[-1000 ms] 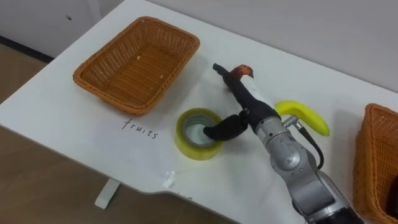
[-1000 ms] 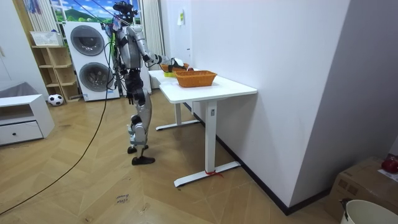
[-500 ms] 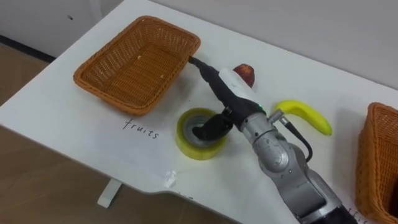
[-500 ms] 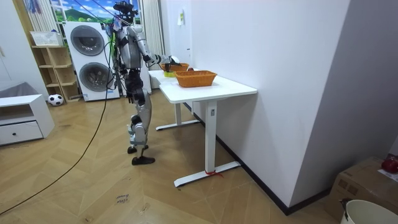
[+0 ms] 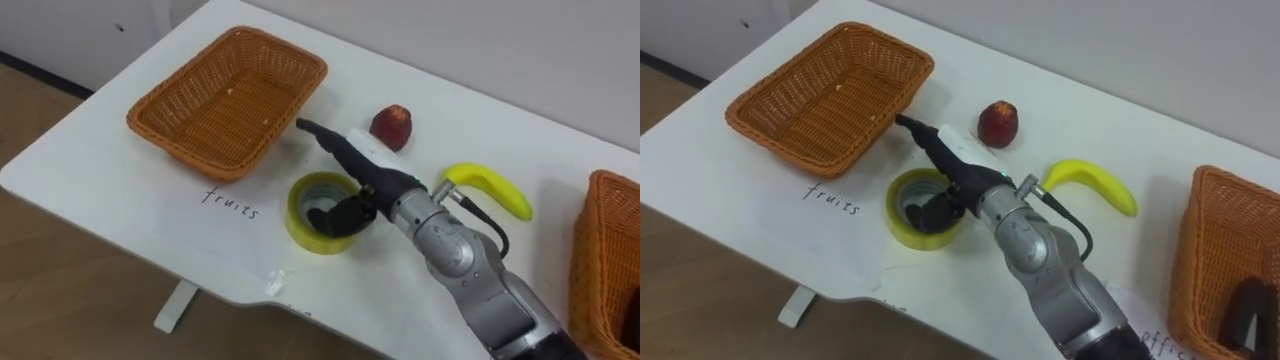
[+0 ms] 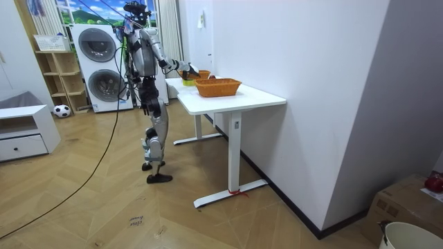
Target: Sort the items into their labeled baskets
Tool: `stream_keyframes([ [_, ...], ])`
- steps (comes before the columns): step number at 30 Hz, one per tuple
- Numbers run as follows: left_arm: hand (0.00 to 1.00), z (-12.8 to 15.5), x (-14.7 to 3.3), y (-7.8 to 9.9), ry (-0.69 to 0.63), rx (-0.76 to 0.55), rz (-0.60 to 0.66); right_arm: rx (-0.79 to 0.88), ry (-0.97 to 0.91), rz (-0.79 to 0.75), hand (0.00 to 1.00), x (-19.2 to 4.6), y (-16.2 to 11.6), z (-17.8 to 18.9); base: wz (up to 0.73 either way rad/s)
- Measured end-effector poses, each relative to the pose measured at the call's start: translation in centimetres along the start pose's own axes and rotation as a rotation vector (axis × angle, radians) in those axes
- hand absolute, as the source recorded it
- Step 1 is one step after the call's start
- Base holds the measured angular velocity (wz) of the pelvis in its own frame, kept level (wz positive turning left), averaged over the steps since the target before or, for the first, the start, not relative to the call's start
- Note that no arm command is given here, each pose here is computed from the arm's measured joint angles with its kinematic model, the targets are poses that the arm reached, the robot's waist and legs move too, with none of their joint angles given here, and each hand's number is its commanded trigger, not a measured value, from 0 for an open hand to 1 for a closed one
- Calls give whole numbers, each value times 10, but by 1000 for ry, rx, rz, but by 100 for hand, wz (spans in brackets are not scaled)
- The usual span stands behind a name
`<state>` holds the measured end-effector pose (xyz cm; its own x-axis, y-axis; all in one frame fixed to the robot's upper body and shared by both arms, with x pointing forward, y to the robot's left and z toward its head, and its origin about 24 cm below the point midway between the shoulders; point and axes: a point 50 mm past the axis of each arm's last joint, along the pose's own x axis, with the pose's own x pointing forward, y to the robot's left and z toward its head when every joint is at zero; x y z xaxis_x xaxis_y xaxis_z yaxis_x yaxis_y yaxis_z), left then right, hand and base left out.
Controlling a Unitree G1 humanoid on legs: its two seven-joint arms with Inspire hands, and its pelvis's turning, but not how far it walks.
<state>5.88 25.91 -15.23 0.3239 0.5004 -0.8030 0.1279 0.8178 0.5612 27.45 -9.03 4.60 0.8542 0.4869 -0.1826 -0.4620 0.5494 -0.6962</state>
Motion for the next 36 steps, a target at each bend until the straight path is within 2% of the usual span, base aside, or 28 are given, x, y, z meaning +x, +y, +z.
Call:
stream_keyframes([
  [18, 0, 2, 0, 0, -8, -4, 0, 8, 28, 36, 0, -1, -1, -7, 0],
  [36, 0, -14, -2, -2, 95, 0, -19, 98, 128, 142, 0, -4, -5, -23, 2],
])
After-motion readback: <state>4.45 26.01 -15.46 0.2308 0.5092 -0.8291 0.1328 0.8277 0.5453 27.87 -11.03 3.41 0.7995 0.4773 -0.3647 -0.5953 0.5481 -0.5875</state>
